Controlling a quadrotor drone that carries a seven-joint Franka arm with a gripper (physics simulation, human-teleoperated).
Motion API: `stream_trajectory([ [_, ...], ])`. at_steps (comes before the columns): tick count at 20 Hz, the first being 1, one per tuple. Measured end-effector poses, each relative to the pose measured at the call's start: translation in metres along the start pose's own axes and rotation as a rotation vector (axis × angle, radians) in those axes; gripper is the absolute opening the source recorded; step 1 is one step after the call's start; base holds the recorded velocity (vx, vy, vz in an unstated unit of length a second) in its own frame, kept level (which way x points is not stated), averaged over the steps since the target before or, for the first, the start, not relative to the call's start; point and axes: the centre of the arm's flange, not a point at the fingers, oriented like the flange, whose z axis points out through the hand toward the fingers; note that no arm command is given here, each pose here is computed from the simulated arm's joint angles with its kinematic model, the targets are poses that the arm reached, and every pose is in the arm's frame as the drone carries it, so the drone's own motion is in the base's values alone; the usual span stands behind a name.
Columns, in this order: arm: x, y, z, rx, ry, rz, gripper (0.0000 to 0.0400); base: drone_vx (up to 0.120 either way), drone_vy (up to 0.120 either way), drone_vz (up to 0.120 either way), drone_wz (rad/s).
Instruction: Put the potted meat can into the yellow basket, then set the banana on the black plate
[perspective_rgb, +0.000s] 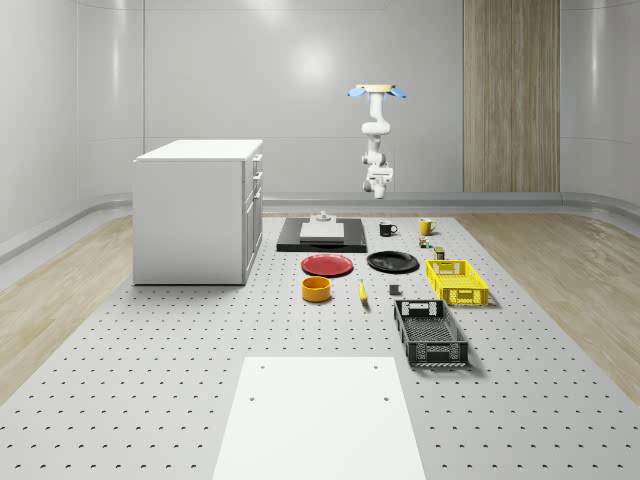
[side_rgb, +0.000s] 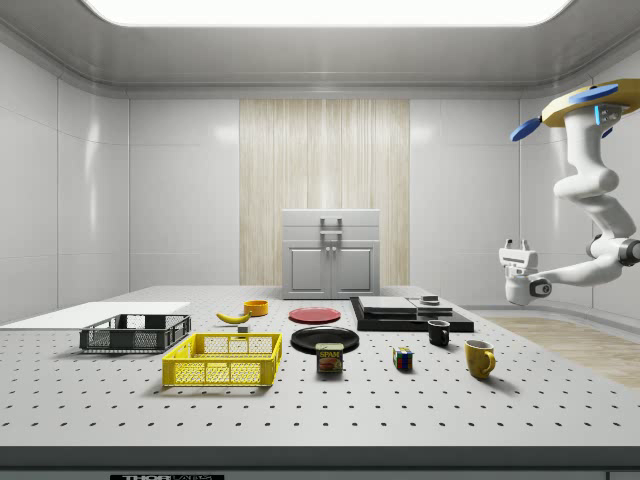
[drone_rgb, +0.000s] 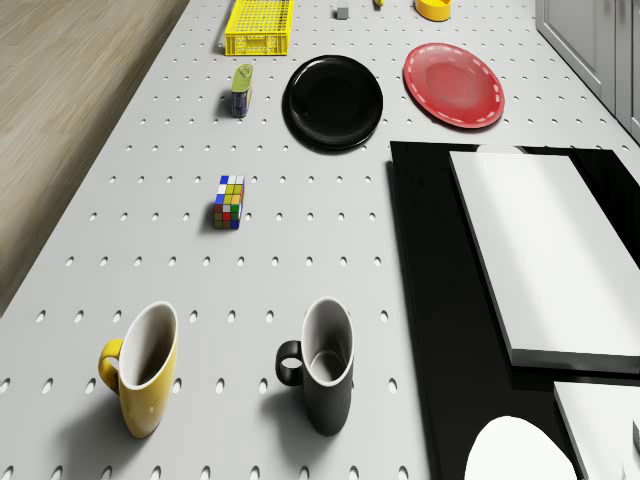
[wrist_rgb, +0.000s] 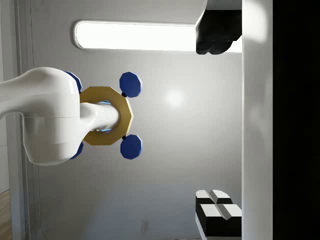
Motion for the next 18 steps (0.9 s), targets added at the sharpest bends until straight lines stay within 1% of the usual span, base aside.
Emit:
stream_trajectory([
  [6, -0.006, -0.005, 0.0, -0.055, 0.062, -0.001, 0.04, 0.12, 0.12, 0.0, 0.0],
  [10, -0.015, -0.014, 0.002, -0.142, 0.152, -0.003, 0.04, 0.12, 0.12, 0.0, 0.0],
  [13, -0.026, -0.025, 0.007, -0.257, 0.27, -0.006, 0.04, 0.12, 0.12, 0.0, 0.0],
  [15, -0.037, -0.035, 0.014, -0.371, 0.385, -0.009, 0.04, 0.12, 0.12, 0.0, 0.0],
  [18, -0.055, -0.053, 0.037, -0.614, 0.629, -0.015, 0.04, 0.12, 0.12, 0.0, 0.0],
])
